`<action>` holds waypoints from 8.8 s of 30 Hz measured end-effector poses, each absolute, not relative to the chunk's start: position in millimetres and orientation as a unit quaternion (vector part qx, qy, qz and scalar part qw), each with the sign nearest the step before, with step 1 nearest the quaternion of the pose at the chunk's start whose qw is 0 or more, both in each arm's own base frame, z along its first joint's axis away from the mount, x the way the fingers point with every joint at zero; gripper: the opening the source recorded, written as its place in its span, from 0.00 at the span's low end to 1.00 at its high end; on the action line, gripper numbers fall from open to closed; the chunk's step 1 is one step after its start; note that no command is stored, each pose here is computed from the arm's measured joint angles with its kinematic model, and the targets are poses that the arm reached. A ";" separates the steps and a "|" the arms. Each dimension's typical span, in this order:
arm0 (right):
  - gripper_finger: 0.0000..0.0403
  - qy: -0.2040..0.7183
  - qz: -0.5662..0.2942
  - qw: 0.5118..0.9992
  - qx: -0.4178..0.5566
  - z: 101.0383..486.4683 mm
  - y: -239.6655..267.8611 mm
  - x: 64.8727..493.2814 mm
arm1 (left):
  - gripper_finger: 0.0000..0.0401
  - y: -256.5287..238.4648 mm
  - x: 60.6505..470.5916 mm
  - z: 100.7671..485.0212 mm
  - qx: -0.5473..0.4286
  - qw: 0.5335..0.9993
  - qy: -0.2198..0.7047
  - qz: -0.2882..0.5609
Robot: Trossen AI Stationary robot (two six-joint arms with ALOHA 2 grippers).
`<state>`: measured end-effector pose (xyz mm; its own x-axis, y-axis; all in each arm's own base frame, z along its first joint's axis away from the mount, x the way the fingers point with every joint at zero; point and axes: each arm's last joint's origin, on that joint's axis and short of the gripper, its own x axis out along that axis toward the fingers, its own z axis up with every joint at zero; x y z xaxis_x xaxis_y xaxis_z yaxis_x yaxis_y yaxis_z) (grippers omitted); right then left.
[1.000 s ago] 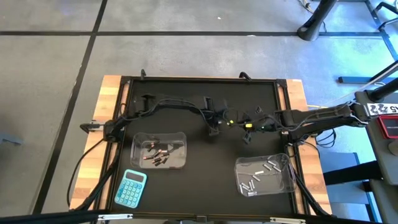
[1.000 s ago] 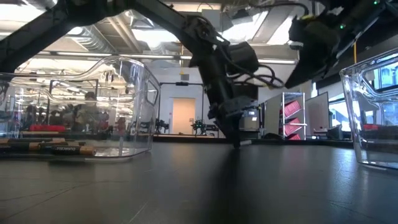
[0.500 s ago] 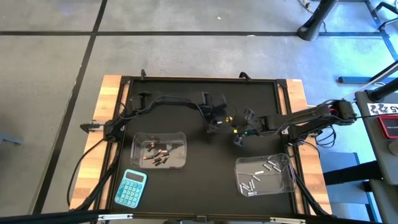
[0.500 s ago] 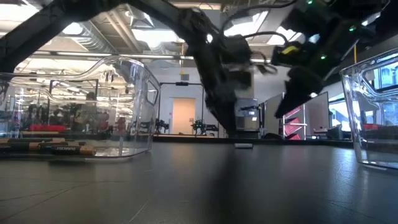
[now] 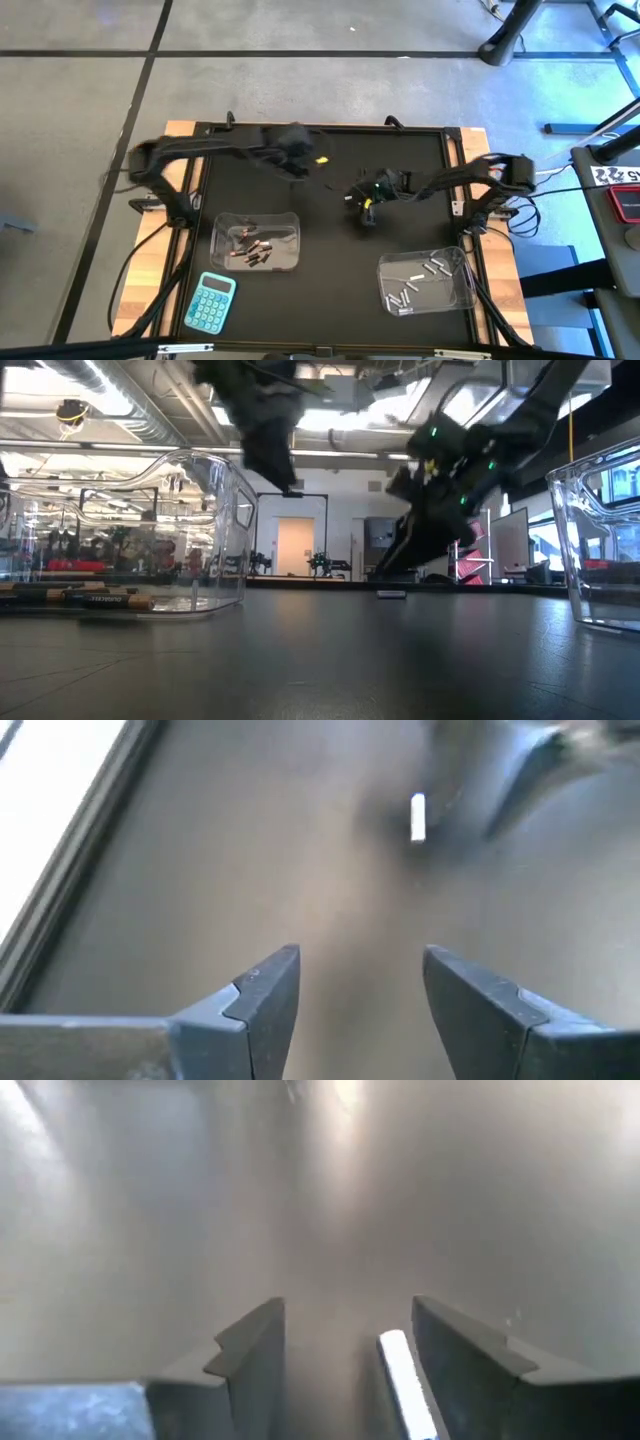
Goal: Sort batteries
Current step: Put the white battery into the right transparent bin, then move the transparent bins to the top center of the table
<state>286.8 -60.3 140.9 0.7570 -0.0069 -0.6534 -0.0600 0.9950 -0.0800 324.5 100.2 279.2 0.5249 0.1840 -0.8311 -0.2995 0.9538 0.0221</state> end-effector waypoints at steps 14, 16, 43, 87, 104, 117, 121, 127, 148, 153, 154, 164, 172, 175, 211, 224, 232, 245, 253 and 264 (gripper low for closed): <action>0.18 0.403 0.016 0.915 0.027 92.4 -113.1 274.8 | 0.49 27.4 228.3 234.4 -0.153 0.924 0.283 0.208; 0.07 0.412 0.009 0.911 0.028 90.8 -112.7 274.2 | 0.49 22.1 224.6 226.0 -0.155 0.926 0.266 0.220; 0.04 0.429 -0.055 0.867 0.249 303.9 142.1 187.6 | 0.49 7.8 221.7 207.8 -0.050 0.949 0.189 0.249; 0.44 0.507 -0.110 0.769 0.373 275.6 142.2 206.1 | 0.49 7.6 222.3 208.9 -0.069 0.949 0.178 0.251; 0.54 0.568 -0.181 0.646 0.477 209.0 163.0 263.7 | 0.49 -8.0 221.7 207.6 -0.055 0.956 0.189 0.217; 0.08 0.587 -0.156 0.691 0.393 208.0 131.1 273.6 | 0.49 -8.3 221.8 207.9 -0.060 0.956 0.186 0.218; 0.06 0.578 -0.122 0.729 0.347 209.0 119.7 281.2 | 0.49 -8.3 221.8 207.9 -0.062 0.956 0.186 0.218; 0.06 0.551 -0.051 0.802 0.223 208.0 101.9 294.6 | 0.49 -8.3 221.8 207.9 -0.063 0.956 0.186 0.218; 0.06 0.553 0.037 0.831 -0.053 208.3 -27.2 306.5 | 0.49 -6.7 221.5 208.1 -0.064 0.952 0.182 0.236; 0.06 0.549 0.011 0.834 -0.043 208.7 -61.0 302.6 | 0.49 -6.3 221.5 208.1 -0.058 0.953 0.183 0.236; 0.06 0.548 0.004 0.836 -0.037 208.9 -67.2 301.6 | 0.49 -5.6 221.5 208.1 -0.058 0.952 0.183 0.238; 0.01 0.529 -0.005 0.846 -0.069 210.1 -97.2 298.4 | 0.49 3.5 221.5 208.1 -0.068 0.947 0.180 0.259; 0.07 0.522 -0.009 0.849 -0.078 210.9 -106.0 297.0 | 0.49 3.7 221.5 208.1 -0.072 0.946 0.179 0.260; 0.12 0.510 -0.016 0.856 -0.085 212.5 -106.3 300.0 | 0.49 3.7 221.5 208.2 -0.072 0.946 0.179 0.260; 0.49 0.474 -0.071 0.869 -0.123 252.5 -96.4 317.4 | 0.49 3.1 219.3 204.0 -0.086 0.940 0.196 0.265; 0.49 0.293 0.139 0.934 -0.153 269.1 -15.7 337.3 | 0.48 -33.3 209.1 296.9 -0.019 0.912 0.353 0.207; 0.49 0.239 0.174 0.927 -0.231 237.2 26.2 369.6 | 0.40 -70.3 188.0 315.0 -0.179 0.757 0.551 0.302; 0.49 0.297 0.171 0.906 -0.249 226.0 26.9 364.5 | 0.52 -126.1 136.4 269.0 -0.421 0.571 0.517 0.478; 0.49 0.348 0.178 0.892 -0.228 218.4 26.6 357.7 | 0.42 -114.7 141.2 231.3 -0.421 0.572 0.516 0.479; 0.49 0.374 0.173 0.888 -0.204 215.5 26.3 354.1 | 0.04 -73.9 157.5 218.8 -0.347 0.600 0.537 0.481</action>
